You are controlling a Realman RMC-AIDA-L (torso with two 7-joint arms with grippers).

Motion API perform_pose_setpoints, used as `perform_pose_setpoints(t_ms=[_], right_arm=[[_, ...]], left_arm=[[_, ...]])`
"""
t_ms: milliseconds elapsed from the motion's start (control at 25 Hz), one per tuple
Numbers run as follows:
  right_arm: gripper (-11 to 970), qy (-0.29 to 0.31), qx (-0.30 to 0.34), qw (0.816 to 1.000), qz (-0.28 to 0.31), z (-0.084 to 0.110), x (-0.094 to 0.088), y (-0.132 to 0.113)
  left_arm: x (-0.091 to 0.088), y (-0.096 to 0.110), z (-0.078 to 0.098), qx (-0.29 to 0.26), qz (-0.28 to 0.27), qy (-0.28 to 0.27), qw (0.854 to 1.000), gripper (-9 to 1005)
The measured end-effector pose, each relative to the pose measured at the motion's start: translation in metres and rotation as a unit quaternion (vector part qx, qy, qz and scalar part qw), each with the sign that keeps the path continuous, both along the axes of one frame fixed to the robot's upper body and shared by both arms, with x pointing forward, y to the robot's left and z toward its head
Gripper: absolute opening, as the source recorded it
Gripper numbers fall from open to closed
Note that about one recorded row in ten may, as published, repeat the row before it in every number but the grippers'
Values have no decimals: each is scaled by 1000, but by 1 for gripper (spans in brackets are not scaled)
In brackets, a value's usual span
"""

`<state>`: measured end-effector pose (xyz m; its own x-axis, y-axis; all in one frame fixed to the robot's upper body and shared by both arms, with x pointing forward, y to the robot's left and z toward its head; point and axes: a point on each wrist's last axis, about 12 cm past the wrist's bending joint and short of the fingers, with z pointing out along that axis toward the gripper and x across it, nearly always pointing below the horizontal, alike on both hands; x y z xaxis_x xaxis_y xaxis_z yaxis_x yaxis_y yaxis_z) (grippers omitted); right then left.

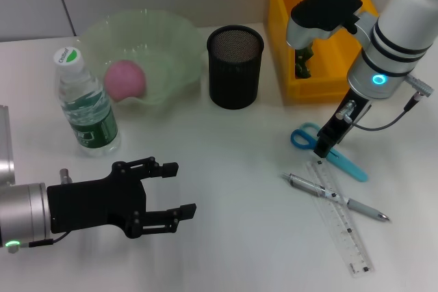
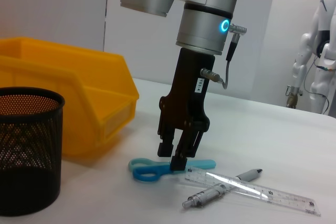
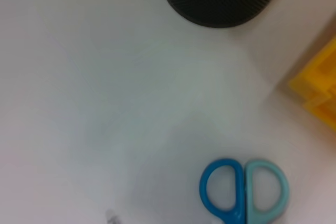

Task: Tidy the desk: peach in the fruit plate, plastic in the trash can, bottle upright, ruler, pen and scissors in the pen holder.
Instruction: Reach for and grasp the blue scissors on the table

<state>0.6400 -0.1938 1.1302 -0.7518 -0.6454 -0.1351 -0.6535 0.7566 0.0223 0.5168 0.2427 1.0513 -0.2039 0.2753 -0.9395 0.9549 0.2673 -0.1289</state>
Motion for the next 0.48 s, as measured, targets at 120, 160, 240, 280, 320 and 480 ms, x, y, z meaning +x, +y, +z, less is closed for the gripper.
perform_pose_setpoints(t_ms=[120,160,240,280,320,480], right_arm=[[435,0,0,1000,-1,0,0,0],[435,-1,0,1000,-1,0,0,0],[435,-1,0,1000,-2,0,0,0],[435,-1,0,1000,-2,0,0,0],[435,-1,-1,1000,-1,0,1,0],[436,-2,-2,1000,-1,0,1,0]], left_arm=[[0,0,0,0,0,0,1000,793],[0,0,0,0,0,0,1000,793],[0,0,0,0,-1,-1,1000,793],[0,0,0,0,-1,-1,1000,792],[0,0,0,0,-1,-1,1000,792],[1,-1,1,0,-1,-1,1000,792]])
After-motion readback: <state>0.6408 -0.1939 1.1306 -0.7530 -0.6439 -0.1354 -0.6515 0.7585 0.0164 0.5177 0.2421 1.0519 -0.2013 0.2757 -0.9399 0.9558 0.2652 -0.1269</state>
